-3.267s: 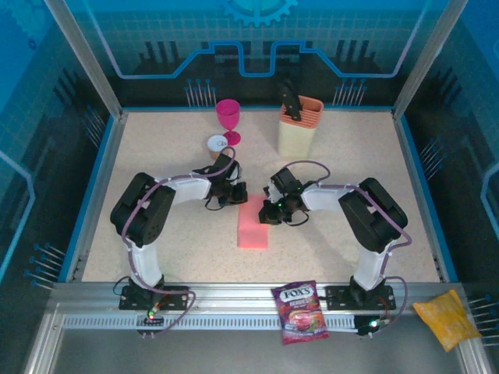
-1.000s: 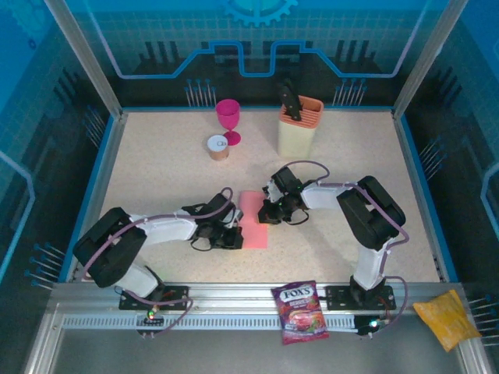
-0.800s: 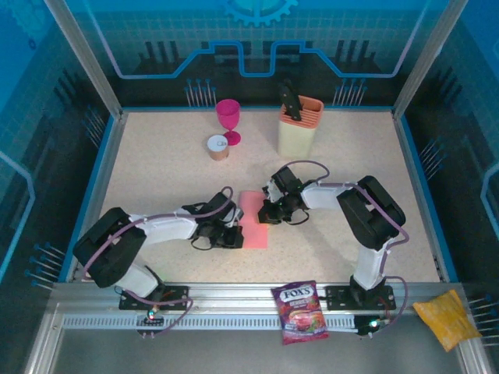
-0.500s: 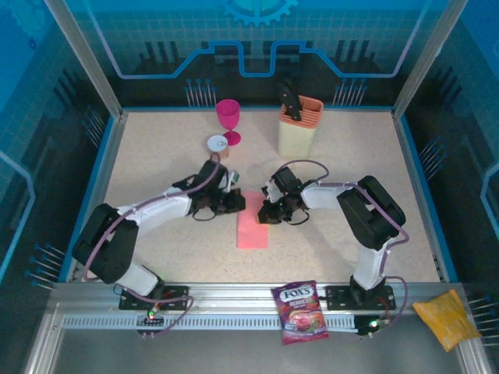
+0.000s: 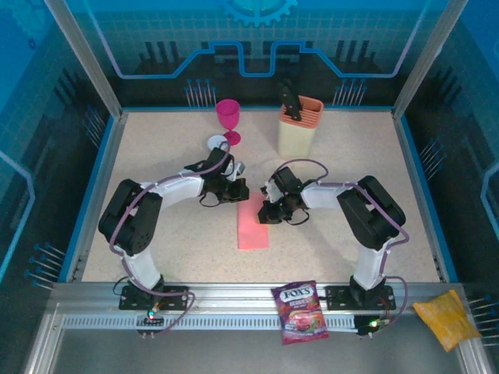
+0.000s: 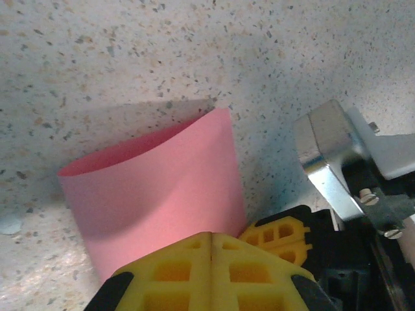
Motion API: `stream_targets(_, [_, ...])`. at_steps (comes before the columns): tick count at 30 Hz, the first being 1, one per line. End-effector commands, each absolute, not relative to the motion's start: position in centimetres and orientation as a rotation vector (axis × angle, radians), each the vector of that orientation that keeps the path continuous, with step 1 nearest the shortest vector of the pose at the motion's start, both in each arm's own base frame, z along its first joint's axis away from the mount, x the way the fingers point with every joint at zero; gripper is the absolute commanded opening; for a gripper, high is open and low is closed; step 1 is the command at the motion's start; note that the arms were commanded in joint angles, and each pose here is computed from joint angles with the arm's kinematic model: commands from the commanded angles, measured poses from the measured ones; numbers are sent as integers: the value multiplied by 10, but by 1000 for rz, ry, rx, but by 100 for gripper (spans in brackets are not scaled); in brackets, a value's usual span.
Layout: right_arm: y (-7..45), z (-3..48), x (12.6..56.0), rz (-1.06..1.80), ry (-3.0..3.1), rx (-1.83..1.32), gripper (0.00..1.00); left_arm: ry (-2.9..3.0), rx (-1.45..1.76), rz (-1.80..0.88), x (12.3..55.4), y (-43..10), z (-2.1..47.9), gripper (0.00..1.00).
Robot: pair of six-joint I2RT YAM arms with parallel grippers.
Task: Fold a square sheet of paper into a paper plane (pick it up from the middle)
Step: Rotate the square sheet of paper at the center of the table.
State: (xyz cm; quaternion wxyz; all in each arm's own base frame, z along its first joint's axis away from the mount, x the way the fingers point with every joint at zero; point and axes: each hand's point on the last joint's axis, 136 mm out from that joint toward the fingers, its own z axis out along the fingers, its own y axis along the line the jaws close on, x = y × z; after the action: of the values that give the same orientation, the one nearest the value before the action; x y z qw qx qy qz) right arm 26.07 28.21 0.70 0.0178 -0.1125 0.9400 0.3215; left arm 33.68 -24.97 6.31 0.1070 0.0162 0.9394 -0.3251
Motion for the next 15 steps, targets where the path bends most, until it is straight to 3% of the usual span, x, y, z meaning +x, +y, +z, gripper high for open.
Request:
stream_targets(1, [210,-52,228,540,3208,-212,0,2775,90,-968,337,-248,62,1])
stream_targets(15, [209,-54,229,538,3218,-195,0,2832,73,-933,332,-241,30,0])
